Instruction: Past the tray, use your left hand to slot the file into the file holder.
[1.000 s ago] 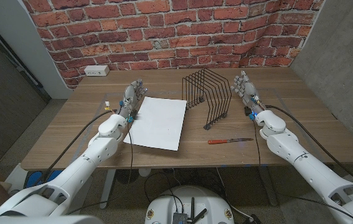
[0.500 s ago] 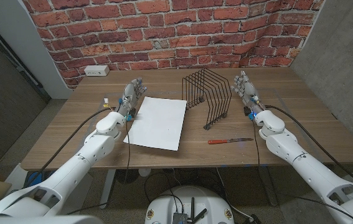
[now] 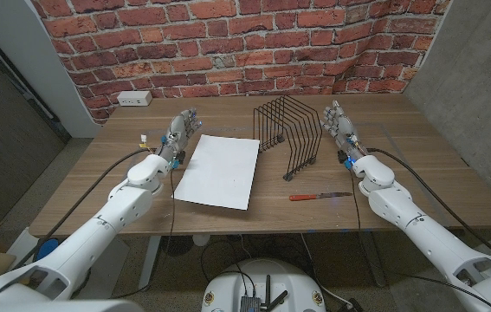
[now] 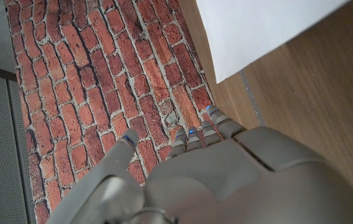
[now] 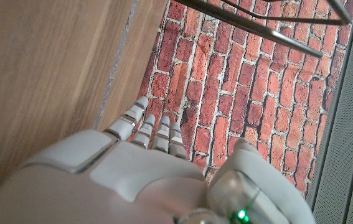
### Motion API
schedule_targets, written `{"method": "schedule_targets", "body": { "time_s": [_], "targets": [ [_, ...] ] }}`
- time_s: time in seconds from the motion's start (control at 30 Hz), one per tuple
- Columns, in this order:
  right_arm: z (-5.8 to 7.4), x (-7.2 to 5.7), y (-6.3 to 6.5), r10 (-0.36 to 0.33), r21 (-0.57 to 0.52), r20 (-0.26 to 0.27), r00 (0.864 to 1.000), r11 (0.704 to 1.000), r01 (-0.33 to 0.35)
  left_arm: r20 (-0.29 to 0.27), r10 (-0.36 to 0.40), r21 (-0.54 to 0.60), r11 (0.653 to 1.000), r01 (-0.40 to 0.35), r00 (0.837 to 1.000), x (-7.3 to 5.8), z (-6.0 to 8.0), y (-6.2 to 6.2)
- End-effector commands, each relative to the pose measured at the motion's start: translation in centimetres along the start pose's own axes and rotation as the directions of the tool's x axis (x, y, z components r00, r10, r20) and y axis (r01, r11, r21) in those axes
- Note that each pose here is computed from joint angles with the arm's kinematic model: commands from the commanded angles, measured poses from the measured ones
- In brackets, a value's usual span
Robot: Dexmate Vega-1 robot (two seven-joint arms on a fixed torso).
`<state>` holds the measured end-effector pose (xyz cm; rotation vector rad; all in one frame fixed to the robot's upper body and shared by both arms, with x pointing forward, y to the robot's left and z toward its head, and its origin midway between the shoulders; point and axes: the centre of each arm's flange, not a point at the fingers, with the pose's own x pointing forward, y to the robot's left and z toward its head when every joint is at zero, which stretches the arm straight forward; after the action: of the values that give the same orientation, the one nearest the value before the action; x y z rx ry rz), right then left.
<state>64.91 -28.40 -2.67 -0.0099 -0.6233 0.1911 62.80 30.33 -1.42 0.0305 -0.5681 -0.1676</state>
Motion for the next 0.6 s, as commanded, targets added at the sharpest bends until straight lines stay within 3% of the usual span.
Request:
{"method": "schedule_targets", "body": {
  "time_s": [0.03,0.6],
  "targets": [
    [-0.3,-0.2,0.4,0.001,-0.008,-0.003,1.000,1.000,-0.001,-0.025,0.018,0.047,0.999,-0.017,1.000,-1.2,1.5,0.7],
    [-0.5,-0.2,1.3,0.032,-0.028,0.004,0.999,0.999,-0.032,-0.153,0.016,0.092,0.996,-0.002,0.988,-2.2,3.7,2.0]
  ]
}}
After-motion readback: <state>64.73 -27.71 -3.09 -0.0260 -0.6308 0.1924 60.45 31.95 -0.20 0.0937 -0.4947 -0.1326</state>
